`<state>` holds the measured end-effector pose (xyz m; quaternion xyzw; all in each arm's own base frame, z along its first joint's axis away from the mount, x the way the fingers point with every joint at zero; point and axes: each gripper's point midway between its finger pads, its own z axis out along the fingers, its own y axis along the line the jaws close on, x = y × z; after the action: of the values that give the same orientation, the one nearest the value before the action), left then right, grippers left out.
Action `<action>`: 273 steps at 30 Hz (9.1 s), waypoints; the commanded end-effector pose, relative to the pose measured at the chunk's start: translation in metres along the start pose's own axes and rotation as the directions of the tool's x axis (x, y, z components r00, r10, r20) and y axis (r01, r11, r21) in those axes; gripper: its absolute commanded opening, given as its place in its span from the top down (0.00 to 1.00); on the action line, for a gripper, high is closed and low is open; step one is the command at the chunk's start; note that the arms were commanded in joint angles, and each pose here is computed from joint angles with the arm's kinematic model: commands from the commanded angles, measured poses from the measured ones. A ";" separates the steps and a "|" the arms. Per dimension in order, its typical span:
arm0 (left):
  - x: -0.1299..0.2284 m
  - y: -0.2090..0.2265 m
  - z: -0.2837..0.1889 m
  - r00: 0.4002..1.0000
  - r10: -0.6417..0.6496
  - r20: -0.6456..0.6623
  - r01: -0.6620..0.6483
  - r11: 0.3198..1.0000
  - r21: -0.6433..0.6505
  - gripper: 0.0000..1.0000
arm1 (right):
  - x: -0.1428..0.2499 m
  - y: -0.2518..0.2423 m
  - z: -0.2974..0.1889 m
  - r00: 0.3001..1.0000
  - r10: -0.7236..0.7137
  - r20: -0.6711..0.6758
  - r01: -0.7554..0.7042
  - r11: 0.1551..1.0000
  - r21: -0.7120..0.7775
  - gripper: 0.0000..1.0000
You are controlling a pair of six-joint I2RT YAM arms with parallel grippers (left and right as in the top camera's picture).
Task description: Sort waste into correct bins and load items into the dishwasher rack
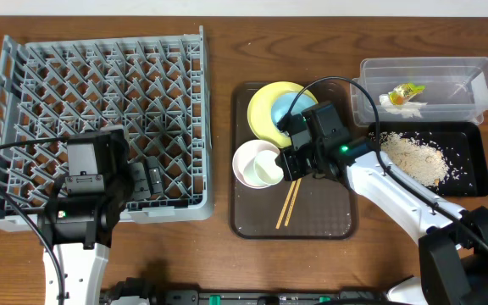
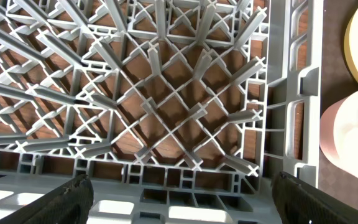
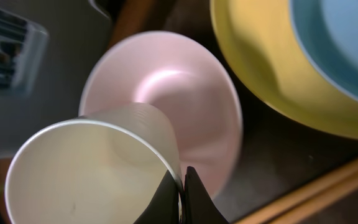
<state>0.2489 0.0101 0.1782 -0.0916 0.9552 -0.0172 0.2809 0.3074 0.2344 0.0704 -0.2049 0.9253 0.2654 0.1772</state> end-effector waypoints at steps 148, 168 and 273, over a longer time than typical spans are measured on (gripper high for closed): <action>-0.099 -0.101 0.012 0.976 -0.089 0.201 -0.042 0.821 0.569 0.38 | -0.117 0.055 -0.134 0.925 0.113 0.362 0.162 0.746 -0.646 0.65; -0.029 0.035 -0.004 0.979 -0.179 -0.095 0.171 0.981 -0.094 0.38 | -0.036 -0.063 -0.110 0.968 0.134 0.213 -0.165 0.977 0.134 0.66; -0.043 -0.242 -0.033 0.935 0.324 0.145 -0.325 0.615 0.719 0.94 | 0.034 -0.137 -0.155 0.865 0.454 0.214 -0.498 0.726 0.475 0.43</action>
<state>0.2990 -0.2352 0.2165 0.2121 0.8969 -0.2516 0.2953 0.3063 0.0353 0.1185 0.1006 0.9762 0.0588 0.1831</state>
